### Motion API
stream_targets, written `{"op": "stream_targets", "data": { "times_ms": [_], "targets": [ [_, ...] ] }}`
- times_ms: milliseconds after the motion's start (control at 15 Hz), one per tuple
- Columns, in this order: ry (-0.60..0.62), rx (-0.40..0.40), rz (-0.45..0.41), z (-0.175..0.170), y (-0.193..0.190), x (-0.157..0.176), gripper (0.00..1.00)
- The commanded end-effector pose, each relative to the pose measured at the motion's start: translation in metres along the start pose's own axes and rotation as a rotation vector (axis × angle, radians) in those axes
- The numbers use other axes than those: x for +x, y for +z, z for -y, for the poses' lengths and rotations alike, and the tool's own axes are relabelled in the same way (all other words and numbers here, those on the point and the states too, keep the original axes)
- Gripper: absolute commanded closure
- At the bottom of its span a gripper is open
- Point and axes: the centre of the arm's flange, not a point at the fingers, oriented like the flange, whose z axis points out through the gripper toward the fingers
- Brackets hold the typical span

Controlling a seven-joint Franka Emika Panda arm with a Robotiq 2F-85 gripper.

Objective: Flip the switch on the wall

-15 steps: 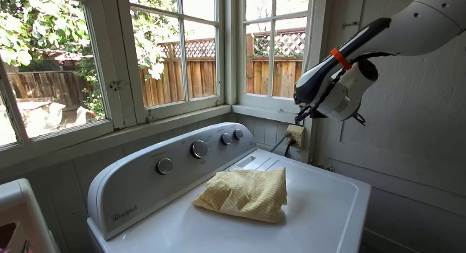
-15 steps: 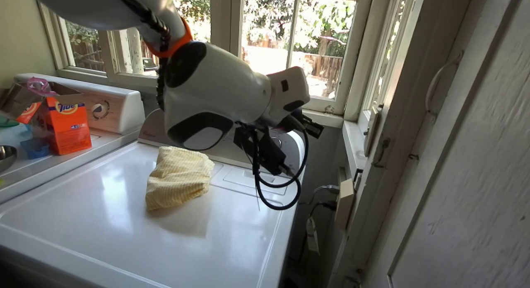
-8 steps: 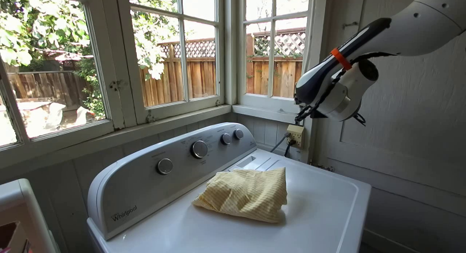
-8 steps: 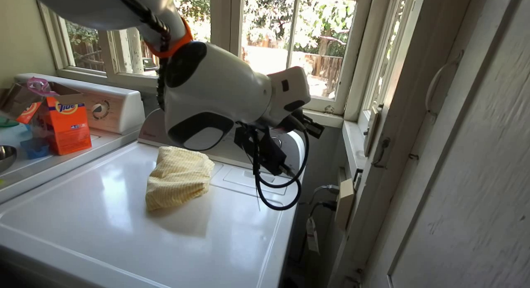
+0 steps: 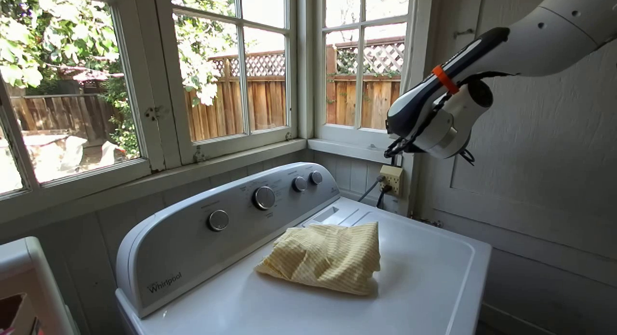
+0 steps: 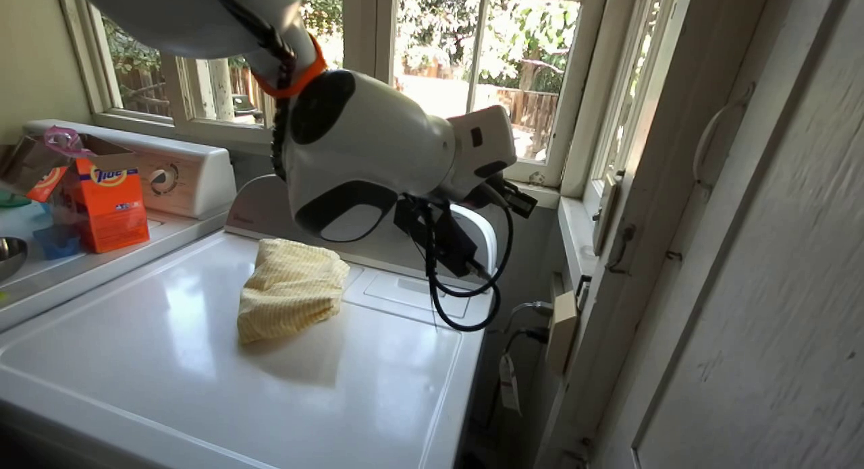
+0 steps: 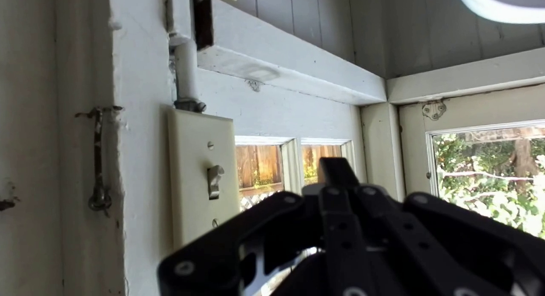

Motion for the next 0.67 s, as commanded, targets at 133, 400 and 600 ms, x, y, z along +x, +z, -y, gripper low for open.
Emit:
{"op": "stream_targets", "data": {
  "times_ms": [133,400,600],
  "targets": [
    [0.034,-0.019,-0.026,-0.011,0.034,-0.010,1.00],
    [0.103,0.015,-0.131,-0.016,0.045,-0.013,1.00],
    [0.089,-0.005,-0.114,-0.016,0.032,-0.006,0.99]
  ]
}}
